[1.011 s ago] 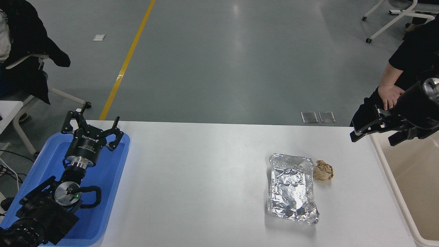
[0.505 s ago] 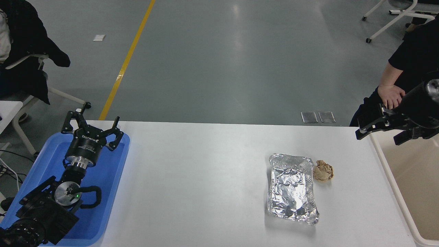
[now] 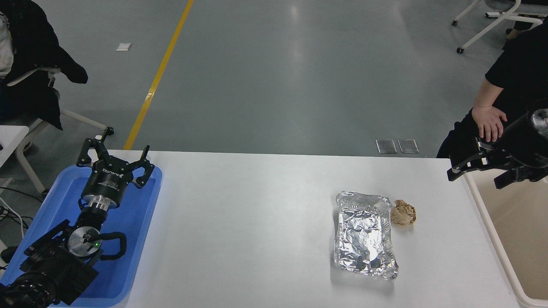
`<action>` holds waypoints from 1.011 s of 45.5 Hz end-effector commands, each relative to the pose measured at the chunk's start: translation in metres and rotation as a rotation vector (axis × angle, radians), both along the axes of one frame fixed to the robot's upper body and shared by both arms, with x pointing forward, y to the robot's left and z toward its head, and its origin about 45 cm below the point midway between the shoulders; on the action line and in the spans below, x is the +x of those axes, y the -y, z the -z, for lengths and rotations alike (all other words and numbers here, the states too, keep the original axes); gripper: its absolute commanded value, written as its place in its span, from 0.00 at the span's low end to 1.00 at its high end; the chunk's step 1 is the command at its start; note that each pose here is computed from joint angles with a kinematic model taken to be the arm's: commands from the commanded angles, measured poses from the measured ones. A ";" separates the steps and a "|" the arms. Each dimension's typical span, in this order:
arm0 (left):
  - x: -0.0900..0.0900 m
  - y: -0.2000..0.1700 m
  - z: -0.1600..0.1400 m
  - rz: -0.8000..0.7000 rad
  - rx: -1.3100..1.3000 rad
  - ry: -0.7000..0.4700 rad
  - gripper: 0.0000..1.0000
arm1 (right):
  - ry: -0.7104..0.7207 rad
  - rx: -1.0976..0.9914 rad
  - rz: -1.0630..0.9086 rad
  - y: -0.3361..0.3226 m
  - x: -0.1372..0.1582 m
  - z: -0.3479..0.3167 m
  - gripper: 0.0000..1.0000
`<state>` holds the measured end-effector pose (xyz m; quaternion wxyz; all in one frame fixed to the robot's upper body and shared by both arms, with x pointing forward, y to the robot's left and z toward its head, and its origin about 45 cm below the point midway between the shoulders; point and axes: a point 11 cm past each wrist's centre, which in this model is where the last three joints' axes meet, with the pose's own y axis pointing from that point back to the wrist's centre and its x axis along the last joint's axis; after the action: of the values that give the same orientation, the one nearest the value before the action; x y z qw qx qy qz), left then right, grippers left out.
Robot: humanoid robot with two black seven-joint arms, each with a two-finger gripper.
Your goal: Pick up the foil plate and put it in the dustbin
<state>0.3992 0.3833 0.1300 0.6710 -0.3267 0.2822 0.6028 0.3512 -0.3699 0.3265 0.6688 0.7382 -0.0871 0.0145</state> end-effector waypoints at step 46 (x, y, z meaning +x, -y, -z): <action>0.000 0.000 0.000 0.000 0.000 0.000 1.00 | 0.131 0.084 -0.082 -0.044 -0.025 0.169 1.00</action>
<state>0.3993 0.3834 0.1301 0.6710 -0.3268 0.2821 0.6028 0.3491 -0.3342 0.2163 0.6368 0.7610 -0.0963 0.0780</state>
